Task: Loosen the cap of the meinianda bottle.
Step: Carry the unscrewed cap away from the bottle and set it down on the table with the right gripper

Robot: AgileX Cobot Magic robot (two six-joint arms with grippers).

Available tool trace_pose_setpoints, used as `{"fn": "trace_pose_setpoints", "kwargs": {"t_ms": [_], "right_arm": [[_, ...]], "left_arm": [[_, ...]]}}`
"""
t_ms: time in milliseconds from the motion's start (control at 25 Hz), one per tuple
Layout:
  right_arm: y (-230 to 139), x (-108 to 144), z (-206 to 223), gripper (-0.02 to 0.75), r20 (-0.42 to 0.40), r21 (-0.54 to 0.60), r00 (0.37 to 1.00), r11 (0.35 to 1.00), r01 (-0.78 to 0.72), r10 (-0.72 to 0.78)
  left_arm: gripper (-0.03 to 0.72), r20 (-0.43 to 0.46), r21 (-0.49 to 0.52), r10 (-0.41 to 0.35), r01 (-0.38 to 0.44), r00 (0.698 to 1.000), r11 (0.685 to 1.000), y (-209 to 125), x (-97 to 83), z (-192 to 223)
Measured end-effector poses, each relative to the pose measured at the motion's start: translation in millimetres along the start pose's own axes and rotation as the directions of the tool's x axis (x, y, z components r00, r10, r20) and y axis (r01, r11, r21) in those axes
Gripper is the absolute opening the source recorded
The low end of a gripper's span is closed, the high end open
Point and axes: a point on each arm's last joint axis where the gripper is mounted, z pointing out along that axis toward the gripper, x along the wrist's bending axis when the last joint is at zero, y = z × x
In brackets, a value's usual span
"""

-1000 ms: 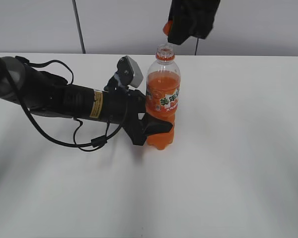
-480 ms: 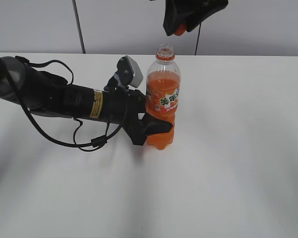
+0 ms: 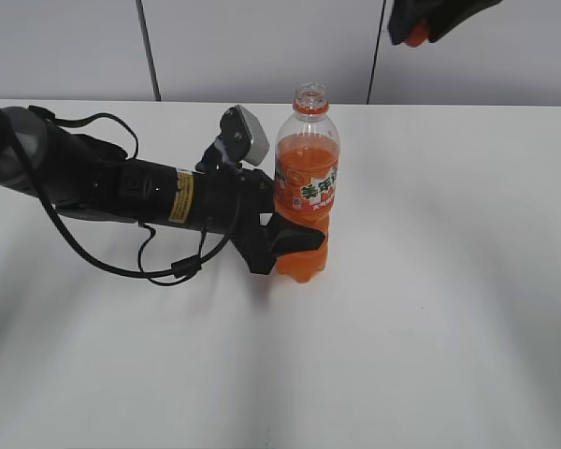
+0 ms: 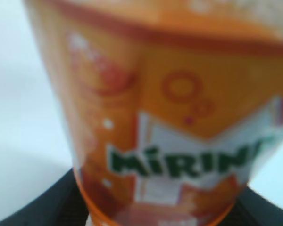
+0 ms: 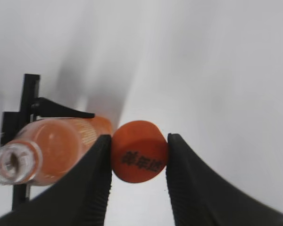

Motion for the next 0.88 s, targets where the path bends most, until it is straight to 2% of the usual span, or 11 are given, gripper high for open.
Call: {"fn": "trace_pose_setpoints", "kwargs": {"t_ms": [400,560,720,880], "right_arm": [[1,-114,-8,0.269,0.135,-0.026,0.974,0.983,-0.18,0.182],[-8,-152,-11,0.269,0.22,-0.026,0.947,0.972,-0.232,0.232],[-26,-176,4,0.269,0.26,0.031,0.927,0.957,-0.287,0.27],[-45,-181,39,0.269,0.253,0.061,0.934,0.959,-0.276,0.253]], "left_arm": [[0.414,0.0,0.0,0.0,0.0,1.0,1.0,0,0.0,0],[0.414,0.0,0.0,0.0,0.0,1.0,1.0,0,0.0,0],[0.41,0.0,0.0,0.0,0.0,1.0,1.0,0,0.0,0],[0.41,0.0,0.0,0.0,0.0,1.0,1.0,0,0.0,0]]}}
